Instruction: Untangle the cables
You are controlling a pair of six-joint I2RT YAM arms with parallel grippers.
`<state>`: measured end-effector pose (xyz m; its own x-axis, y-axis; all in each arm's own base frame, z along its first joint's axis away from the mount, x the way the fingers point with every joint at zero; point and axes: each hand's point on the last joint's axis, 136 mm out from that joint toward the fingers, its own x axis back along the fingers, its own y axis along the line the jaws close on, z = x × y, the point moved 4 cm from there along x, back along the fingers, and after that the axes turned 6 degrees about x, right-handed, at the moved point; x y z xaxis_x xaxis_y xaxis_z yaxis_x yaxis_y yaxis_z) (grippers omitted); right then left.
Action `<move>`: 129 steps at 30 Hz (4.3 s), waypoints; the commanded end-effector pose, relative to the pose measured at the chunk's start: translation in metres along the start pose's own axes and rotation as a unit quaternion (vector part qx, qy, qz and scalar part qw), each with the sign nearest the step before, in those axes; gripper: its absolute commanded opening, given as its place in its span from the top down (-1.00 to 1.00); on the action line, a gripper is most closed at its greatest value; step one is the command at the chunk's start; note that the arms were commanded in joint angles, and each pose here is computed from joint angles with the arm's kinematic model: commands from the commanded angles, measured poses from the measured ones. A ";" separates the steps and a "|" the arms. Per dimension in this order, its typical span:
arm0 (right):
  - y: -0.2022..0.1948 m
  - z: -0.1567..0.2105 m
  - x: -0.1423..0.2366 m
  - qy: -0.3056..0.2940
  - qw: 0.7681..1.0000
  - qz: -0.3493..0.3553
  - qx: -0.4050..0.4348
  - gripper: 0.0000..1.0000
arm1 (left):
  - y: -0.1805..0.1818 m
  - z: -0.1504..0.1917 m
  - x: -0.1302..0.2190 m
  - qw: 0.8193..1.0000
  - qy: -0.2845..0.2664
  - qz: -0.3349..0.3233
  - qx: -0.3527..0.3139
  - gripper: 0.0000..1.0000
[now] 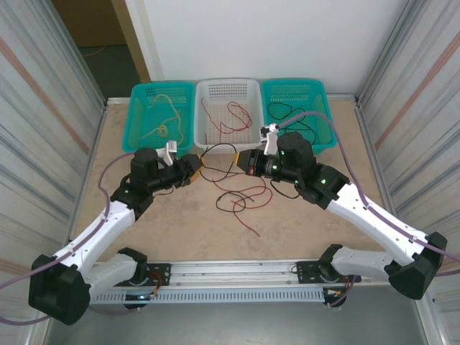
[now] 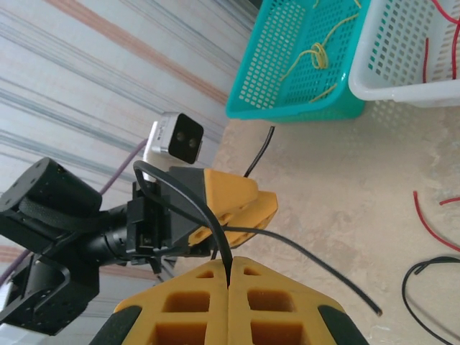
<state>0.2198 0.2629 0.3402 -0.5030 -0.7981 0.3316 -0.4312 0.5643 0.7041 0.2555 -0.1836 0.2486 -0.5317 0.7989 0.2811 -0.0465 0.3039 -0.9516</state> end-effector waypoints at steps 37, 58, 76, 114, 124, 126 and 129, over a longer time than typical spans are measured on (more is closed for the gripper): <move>0.042 0.024 -0.009 0.061 0.989 0.012 0.135 -0.24 | -0.116 0.002 0.032 0.957 0.037 -0.055 -0.284 1.00; 0.057 0.046 -0.046 0.109 0.961 0.085 0.238 0.63 | -0.131 0.000 0.029 0.967 0.062 -0.017 -0.248 1.00; 0.061 -0.045 0.031 -0.069 0.989 0.028 0.125 1.00 | -0.069 -0.004 0.028 0.987 0.023 0.002 -0.156 -0.39; 0.074 -0.083 0.047 -0.115 0.991 -0.055 0.045 1.00 | -0.027 0.032 -0.059 0.984 0.105 -0.025 -0.139 0.21; 0.061 -0.098 0.058 -0.139 0.989 -0.031 0.039 1.00 | -0.007 0.036 -0.057 0.973 0.109 -0.109 -0.171 1.00; 0.057 -0.106 0.062 -0.150 0.988 -0.020 0.038 1.00 | -0.002 0.040 -0.054 0.964 0.111 -0.138 -0.199 1.00; 0.042 -0.124 0.071 -0.177 0.983 0.020 0.035 1.00 | 0.003 0.053 -0.050 0.950 0.124 -0.159 -0.240 1.00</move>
<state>0.2537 0.2210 0.4489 -0.6913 -0.7063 0.1524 -0.4673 0.5979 0.6513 0.2473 -0.2571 0.2289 -0.3270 0.7702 0.5475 0.1899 0.6211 -0.7603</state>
